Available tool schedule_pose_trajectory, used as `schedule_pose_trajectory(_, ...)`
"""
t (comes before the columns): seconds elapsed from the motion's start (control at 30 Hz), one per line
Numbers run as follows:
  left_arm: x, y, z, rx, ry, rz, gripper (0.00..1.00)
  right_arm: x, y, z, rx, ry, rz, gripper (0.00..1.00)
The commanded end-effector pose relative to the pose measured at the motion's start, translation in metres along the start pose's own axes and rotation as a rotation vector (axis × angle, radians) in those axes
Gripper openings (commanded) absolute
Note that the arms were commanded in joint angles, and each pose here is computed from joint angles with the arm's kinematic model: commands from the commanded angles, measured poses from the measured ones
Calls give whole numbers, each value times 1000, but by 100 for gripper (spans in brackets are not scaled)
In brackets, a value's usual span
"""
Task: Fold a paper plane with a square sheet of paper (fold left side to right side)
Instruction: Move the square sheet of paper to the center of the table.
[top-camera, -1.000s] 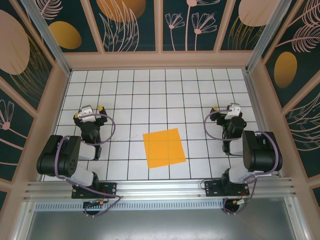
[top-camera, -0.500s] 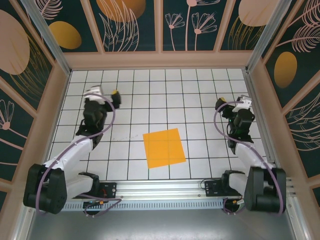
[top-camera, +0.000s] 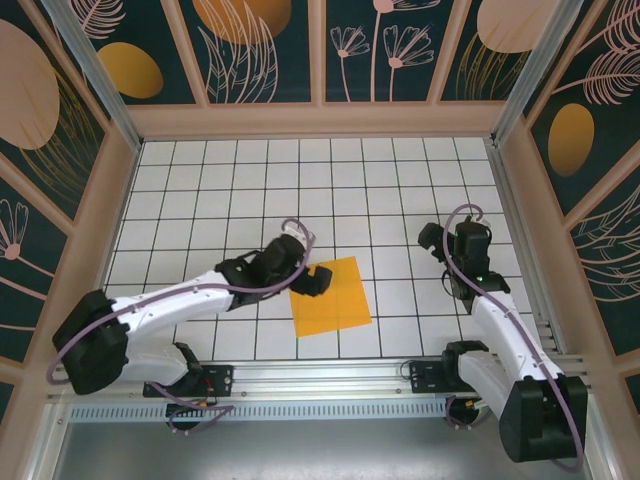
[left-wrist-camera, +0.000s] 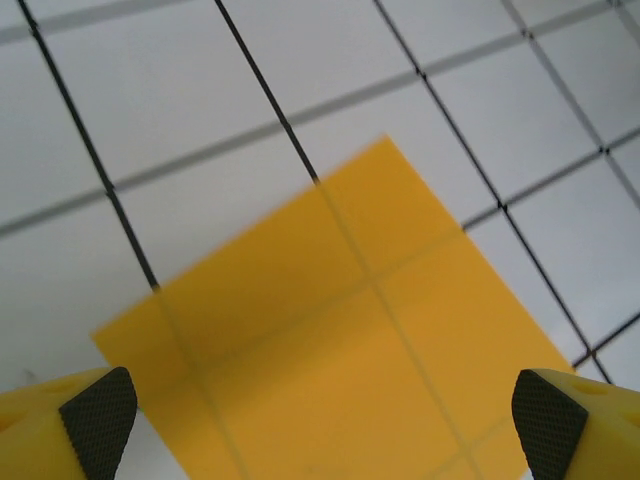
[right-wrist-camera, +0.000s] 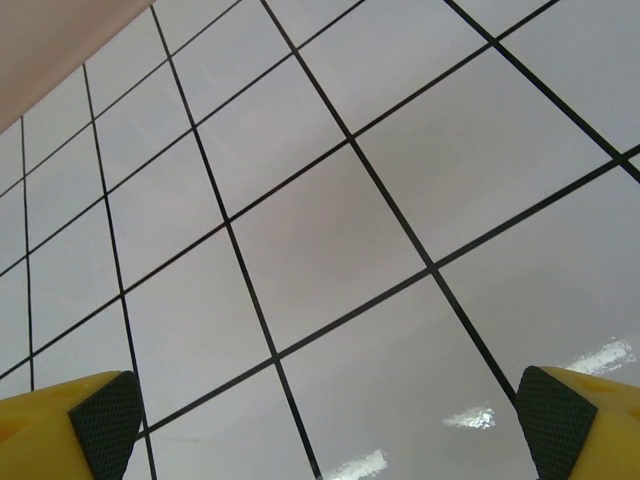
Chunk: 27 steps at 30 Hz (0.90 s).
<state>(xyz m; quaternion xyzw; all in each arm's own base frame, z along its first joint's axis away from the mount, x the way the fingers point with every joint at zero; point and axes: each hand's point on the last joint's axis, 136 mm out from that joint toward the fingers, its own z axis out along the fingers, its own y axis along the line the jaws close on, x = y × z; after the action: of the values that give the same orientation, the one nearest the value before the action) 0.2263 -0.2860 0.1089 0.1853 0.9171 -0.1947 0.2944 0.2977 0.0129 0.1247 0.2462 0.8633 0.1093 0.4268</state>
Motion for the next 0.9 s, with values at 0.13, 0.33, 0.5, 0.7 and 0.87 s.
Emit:
schedule_pose_trajectory(0.13, 24, -15, 37, -91, 161, -3, 99, -5, 0, -7, 50, -2, 14, 99)
schedule_pose_trajectory(0.33, 32, -14, 61, -145, 225, 14, 99, 5, -6, -8, 70, 25, 0, 99)
schedule_pose_trajectory(0.5, 50, -9, 79, -169, 293, 26, 99, 6, -4, -9, 61, 34, -8, 99)
schedule_pose_trajectory(0.7, 56, -3, 92, -205, 339, 68, 99, 5, -3, -10, 58, 37, -17, 99)
schedule_pose_trajectory(0.87, 58, 6, 109, -206, 360, 66, 98, 4, -1, -11, 55, 39, -20, 99)
